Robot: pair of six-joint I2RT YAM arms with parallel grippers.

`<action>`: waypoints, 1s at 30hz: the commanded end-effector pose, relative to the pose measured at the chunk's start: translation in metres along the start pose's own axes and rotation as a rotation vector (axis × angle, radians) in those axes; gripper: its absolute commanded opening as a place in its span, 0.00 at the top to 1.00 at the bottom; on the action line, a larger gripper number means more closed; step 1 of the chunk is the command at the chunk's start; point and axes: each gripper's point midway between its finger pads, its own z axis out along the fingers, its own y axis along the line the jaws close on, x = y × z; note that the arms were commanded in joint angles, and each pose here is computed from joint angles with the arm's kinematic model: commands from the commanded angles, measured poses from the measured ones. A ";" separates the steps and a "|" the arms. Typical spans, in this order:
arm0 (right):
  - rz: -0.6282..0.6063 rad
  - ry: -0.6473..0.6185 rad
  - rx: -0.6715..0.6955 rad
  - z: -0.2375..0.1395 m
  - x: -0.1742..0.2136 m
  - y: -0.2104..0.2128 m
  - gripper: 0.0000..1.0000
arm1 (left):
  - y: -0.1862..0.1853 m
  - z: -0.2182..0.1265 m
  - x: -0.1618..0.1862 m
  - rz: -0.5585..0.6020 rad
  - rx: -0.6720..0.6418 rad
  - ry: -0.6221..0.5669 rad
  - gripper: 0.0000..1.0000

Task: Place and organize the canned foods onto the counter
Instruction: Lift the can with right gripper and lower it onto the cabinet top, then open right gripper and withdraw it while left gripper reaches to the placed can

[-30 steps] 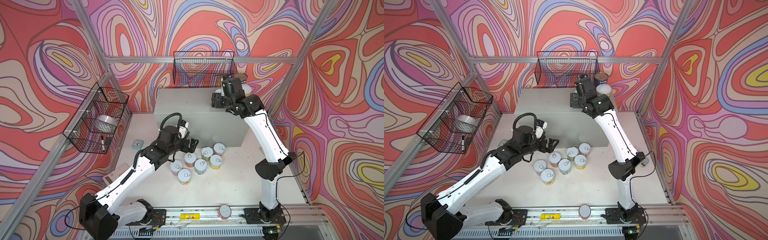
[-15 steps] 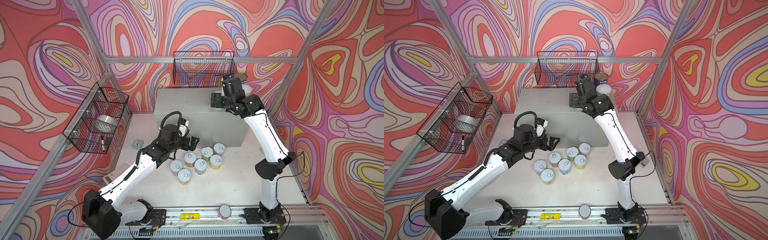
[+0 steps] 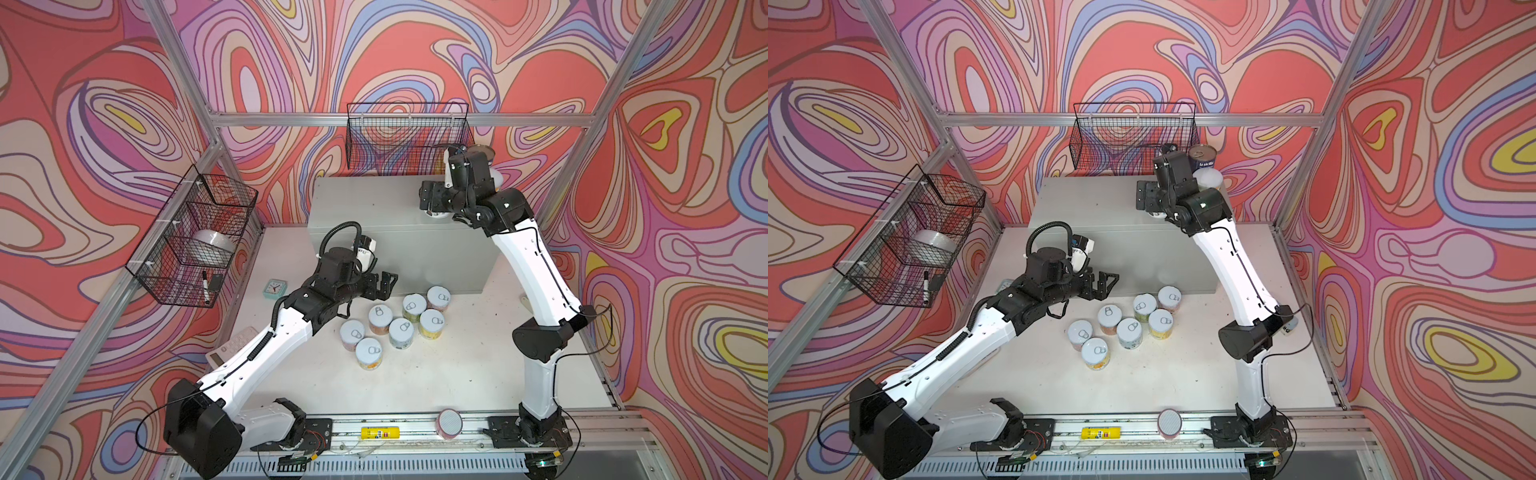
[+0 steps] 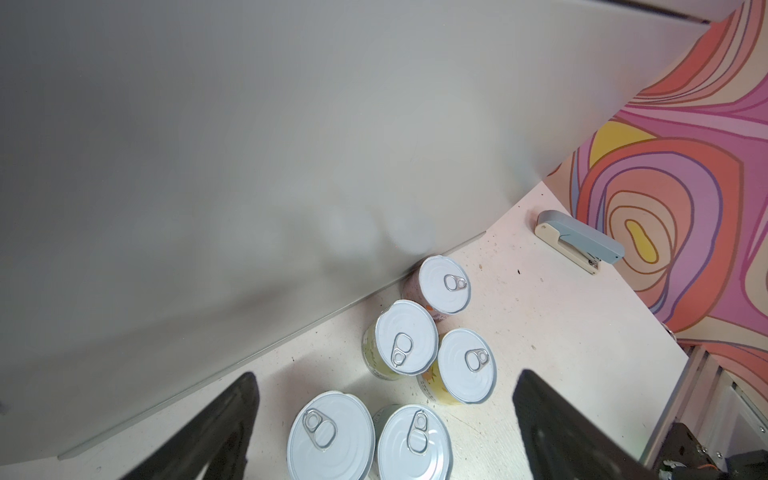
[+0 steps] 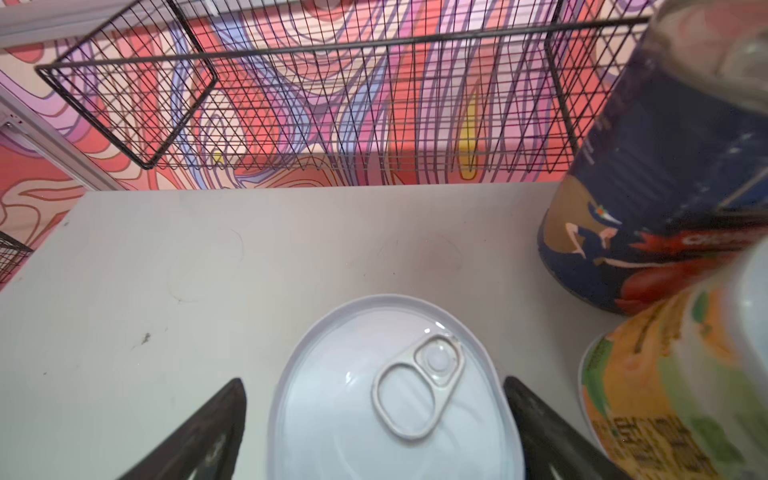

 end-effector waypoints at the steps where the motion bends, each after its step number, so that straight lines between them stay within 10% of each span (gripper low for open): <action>1: 0.005 -0.107 -0.025 -0.042 -0.032 -0.003 0.02 | -0.008 -0.018 -0.030 0.022 0.010 -0.077 0.03; 15: -0.110 -0.300 -0.267 -0.145 -0.050 0.046 0.07 | -0.012 -0.035 -0.067 0.089 -0.036 -0.130 0.00; 24: -0.222 -0.318 -0.585 -0.170 0.082 0.054 0.09 | -0.038 -0.040 -0.142 0.202 -0.011 -0.213 0.03; 30: -0.200 -0.185 -0.552 -0.153 0.152 0.030 0.11 | -0.062 -0.025 -0.180 0.197 0.086 -0.255 0.04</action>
